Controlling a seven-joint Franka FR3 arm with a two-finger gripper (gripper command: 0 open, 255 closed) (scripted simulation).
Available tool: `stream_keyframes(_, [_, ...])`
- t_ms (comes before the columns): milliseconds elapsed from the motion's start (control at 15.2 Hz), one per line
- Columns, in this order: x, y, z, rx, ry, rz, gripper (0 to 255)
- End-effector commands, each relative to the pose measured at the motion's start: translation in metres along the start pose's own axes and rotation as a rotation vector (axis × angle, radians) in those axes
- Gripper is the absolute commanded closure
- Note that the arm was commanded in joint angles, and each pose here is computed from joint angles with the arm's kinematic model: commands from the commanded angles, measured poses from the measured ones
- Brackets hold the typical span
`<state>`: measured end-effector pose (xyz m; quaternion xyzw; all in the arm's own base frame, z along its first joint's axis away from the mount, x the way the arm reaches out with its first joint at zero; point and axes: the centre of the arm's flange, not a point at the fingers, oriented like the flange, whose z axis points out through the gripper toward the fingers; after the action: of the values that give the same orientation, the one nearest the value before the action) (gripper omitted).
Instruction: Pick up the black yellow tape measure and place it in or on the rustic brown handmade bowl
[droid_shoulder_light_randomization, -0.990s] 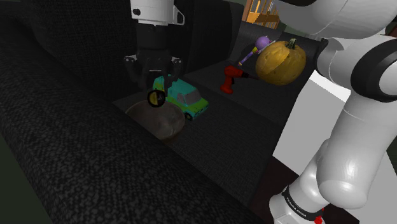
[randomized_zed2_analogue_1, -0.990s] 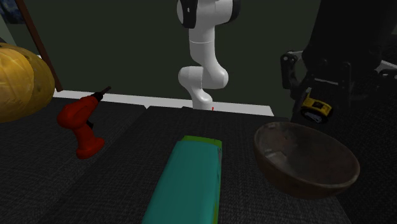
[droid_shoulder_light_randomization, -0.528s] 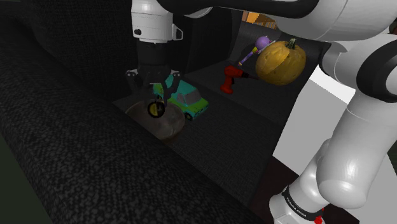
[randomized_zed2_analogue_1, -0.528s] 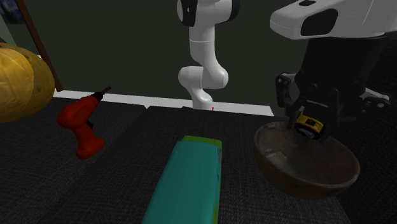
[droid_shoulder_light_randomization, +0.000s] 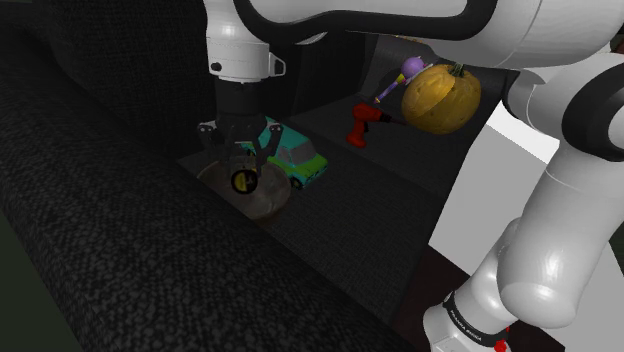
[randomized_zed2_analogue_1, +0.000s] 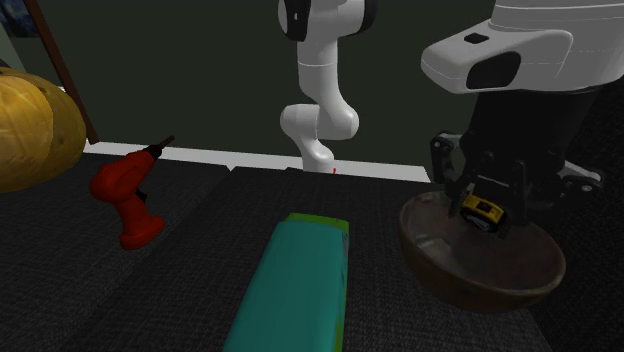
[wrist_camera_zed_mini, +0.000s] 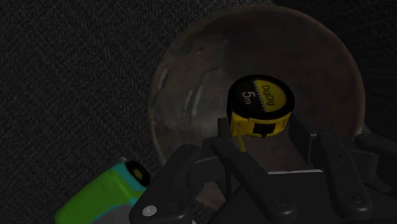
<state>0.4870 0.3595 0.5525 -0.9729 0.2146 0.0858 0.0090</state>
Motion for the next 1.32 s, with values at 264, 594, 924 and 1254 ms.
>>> stream_keyframes(264, [0.000,0.000,0.000,0.000,0.000,0.000,0])
stream_keyframes(594, [0.000,0.000,-0.026,0.000,0.000,0.000,0])
stream_keyframes(924, [0.000,0.000,-0.050,0.000,0.000,0.000,0])
stream_keyframes(1254, [0.000,0.000,-0.050,0.000,0.000,0.000,0])
